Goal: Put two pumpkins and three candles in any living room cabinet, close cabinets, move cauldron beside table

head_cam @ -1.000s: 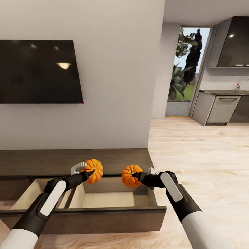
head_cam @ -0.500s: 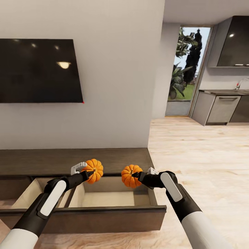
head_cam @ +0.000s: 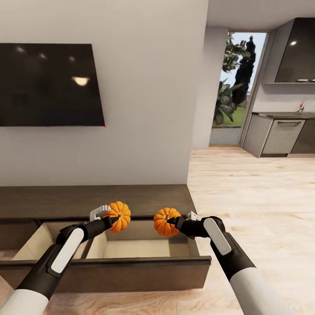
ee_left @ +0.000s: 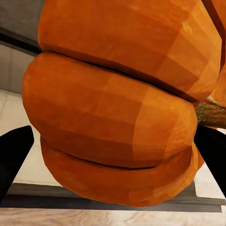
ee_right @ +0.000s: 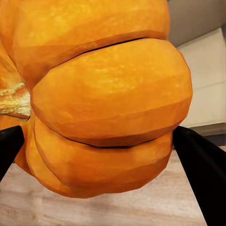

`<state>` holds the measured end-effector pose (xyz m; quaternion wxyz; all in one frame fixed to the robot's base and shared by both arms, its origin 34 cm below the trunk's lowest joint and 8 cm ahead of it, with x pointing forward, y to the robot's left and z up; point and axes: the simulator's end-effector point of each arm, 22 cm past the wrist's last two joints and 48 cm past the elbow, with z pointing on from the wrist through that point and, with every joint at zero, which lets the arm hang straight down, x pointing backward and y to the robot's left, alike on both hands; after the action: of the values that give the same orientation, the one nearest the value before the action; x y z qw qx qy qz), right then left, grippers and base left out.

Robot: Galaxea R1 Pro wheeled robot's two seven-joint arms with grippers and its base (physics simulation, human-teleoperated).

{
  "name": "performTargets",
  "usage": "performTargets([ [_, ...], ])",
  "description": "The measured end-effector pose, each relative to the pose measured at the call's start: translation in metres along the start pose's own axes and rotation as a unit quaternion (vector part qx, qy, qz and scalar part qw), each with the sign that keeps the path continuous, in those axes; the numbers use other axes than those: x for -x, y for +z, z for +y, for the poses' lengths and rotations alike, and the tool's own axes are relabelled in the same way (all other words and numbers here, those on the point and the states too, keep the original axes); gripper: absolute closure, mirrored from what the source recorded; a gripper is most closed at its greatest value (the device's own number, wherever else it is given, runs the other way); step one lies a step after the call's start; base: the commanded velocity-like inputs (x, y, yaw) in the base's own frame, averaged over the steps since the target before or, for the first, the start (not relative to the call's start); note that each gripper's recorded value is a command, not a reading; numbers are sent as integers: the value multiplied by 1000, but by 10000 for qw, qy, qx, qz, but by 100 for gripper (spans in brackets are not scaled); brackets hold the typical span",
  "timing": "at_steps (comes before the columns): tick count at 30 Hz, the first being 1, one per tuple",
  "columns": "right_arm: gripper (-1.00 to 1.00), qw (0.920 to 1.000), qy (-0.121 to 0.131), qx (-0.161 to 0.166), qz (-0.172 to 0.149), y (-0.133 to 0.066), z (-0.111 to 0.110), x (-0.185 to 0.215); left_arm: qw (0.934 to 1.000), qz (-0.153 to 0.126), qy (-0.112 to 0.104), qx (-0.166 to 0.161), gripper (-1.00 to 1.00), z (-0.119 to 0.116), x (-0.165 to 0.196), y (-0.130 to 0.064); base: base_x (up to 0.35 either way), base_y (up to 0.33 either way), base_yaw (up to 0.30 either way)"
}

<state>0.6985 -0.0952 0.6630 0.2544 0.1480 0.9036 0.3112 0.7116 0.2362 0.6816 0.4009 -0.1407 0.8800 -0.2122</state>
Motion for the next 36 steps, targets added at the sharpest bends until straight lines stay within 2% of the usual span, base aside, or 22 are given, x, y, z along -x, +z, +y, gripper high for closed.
performTargets([
  [17, 100, 10000, 10, 32, -1, 20, -22, -18, 9999, 112, -11, 42, 100, 21, -34, 18, 0, 0, 0],
  [24, 100, 10000, -5, 33, 3, 29, -31, -27, 9995, 262, -62, 151, 100, 39, -54, 29, 0, 0, 0],
  [29, 100, 10000, -16, 35, 5, 35, -37, -33, 9984, 482, -96, 270, 100, 53, -67, 39, 0, 0, 0],
  [36, 100, 10000, -27, 34, 8, 43, -47, -41, 9981, 528, -108, 301, 100, 62, -79, 47, 0, 0, 0],
])
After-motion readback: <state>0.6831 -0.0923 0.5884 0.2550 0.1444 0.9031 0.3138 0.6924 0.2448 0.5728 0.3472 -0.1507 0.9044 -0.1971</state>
